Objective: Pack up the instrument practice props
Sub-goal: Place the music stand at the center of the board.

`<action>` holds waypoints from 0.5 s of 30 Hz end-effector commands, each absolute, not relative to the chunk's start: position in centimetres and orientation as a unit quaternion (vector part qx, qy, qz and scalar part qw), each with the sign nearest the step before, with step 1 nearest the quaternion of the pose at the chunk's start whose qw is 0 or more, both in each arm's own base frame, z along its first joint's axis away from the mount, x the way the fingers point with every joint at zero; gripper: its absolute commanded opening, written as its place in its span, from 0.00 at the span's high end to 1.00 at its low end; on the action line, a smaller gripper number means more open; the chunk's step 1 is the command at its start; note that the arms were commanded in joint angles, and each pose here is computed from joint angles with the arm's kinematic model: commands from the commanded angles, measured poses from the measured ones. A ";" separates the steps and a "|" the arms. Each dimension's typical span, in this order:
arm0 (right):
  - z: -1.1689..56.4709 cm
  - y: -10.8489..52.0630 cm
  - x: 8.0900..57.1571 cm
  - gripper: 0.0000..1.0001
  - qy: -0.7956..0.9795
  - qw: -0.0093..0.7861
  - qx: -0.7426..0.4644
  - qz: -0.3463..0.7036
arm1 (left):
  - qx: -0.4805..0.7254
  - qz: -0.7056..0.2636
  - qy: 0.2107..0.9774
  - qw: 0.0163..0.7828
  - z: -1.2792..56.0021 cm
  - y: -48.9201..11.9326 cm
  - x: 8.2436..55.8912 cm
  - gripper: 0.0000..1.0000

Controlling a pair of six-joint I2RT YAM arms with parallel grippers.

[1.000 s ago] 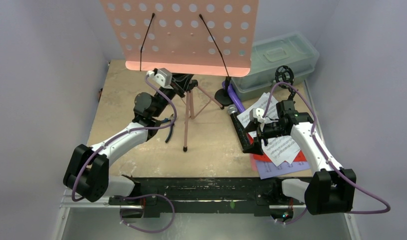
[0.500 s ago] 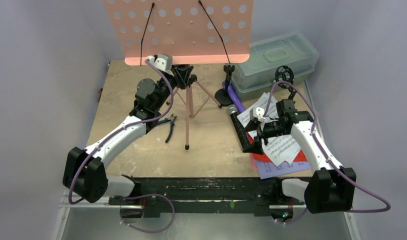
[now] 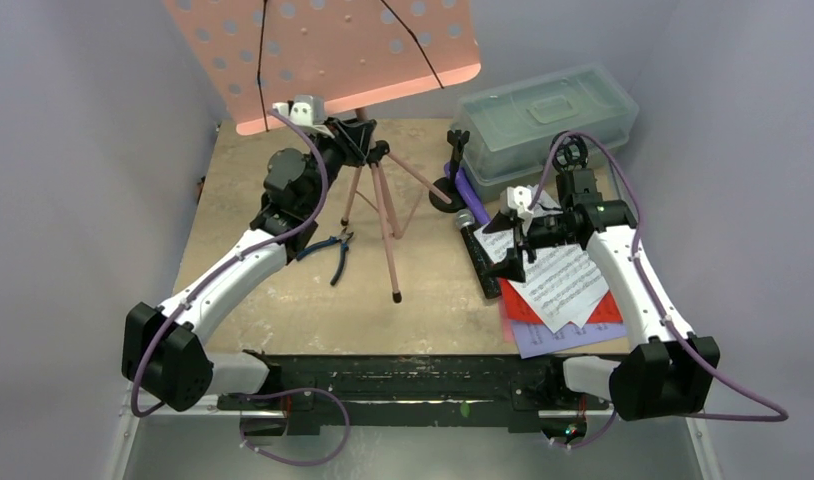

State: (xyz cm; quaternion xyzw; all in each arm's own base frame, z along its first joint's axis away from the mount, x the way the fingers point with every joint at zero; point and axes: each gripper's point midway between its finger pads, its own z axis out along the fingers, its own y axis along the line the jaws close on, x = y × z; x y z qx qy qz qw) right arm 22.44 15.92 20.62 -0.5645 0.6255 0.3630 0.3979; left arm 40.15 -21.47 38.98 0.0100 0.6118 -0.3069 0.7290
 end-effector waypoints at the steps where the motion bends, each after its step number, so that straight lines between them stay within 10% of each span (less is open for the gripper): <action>1: 25.3 18.0 24.9 0.01 0.601 0.438 -0.578 0.336 | -0.068 -0.433 0.463 0.770 52.2 -19.4 35.5 1.00; 15: 33.2 24.0 32.7 0.03 0.636 0.506 -0.476 0.337 | -0.097 -0.482 0.473 0.731 52.6 -18.9 33.2 1.00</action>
